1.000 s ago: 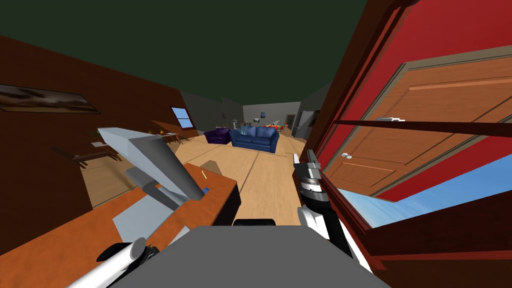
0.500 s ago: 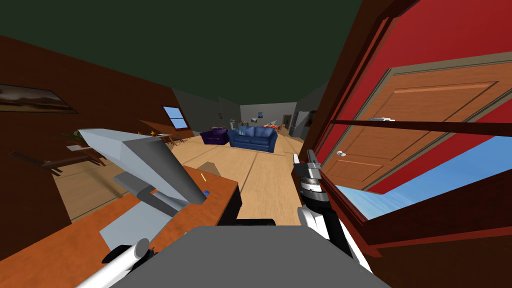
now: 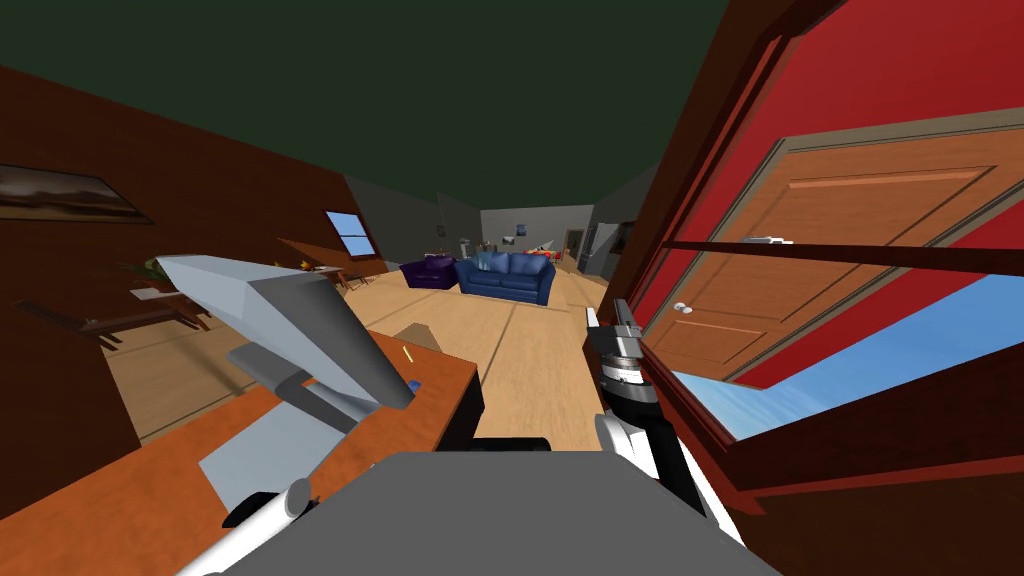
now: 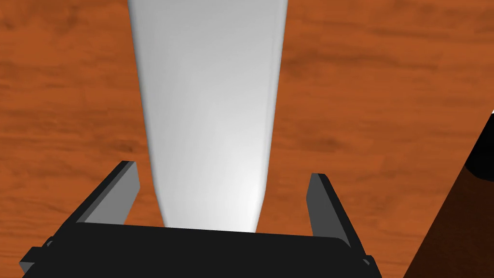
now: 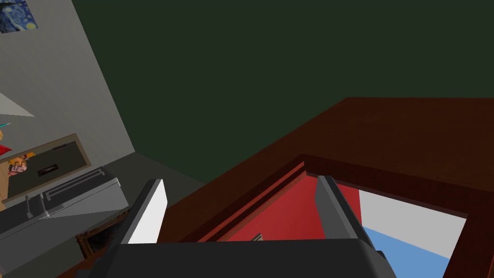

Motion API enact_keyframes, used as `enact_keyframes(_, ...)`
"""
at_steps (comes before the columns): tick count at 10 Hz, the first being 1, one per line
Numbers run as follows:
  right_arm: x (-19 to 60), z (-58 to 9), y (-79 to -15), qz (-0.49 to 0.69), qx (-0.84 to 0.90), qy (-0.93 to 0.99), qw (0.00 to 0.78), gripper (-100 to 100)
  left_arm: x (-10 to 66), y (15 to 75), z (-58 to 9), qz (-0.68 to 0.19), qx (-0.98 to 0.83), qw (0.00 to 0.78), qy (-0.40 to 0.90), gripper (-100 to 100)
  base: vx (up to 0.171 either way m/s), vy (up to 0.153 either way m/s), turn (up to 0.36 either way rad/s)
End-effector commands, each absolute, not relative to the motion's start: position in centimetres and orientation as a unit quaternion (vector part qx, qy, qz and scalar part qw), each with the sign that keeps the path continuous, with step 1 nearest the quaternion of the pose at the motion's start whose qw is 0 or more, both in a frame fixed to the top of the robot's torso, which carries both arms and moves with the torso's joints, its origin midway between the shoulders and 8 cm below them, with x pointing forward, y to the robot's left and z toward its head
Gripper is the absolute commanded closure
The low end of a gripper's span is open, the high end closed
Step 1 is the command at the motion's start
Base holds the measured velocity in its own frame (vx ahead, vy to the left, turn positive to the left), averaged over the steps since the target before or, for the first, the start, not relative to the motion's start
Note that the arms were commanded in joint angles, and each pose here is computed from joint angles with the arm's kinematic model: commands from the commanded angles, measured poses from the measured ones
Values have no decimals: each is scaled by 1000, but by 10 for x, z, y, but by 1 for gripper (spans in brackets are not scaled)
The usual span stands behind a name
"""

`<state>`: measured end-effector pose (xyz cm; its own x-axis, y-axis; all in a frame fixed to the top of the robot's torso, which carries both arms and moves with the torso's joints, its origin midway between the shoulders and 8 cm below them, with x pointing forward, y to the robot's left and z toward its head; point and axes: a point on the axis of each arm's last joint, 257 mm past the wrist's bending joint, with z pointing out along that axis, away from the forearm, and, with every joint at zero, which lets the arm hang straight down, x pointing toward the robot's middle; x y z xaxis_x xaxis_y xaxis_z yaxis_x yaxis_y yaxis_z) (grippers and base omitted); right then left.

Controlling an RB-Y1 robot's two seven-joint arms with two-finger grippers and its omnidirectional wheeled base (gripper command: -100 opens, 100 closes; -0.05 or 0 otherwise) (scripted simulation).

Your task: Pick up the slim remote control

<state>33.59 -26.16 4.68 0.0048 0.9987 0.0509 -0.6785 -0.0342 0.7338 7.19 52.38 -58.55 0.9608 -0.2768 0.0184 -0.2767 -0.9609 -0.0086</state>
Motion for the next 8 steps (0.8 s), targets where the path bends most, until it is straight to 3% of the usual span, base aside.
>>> enact_keyframes(1,336,47,-262,653,301,266,642,0,72,524,-585,-10,-990,3,140,-100,0,0,0)
enact_keyframes(2,336,47,-262,653,301,266,642,0,72,524,-586,-10,-990,4,140,100,0,0,0)
enact_keyframes(6,336,47,-262,653,301,266,642,0,72,524,-586,-10,-990,4,140,100,0,0,0)
enact_keyframes(7,336,47,-262,653,301,266,642,0,72,524,-586,-10,-990,4,140,0,0,0,0)
enact_keyframes(8,336,47,-262,653,301,266,642,0,72,533,-575,-9,-990,3,138,100,4,1,16)
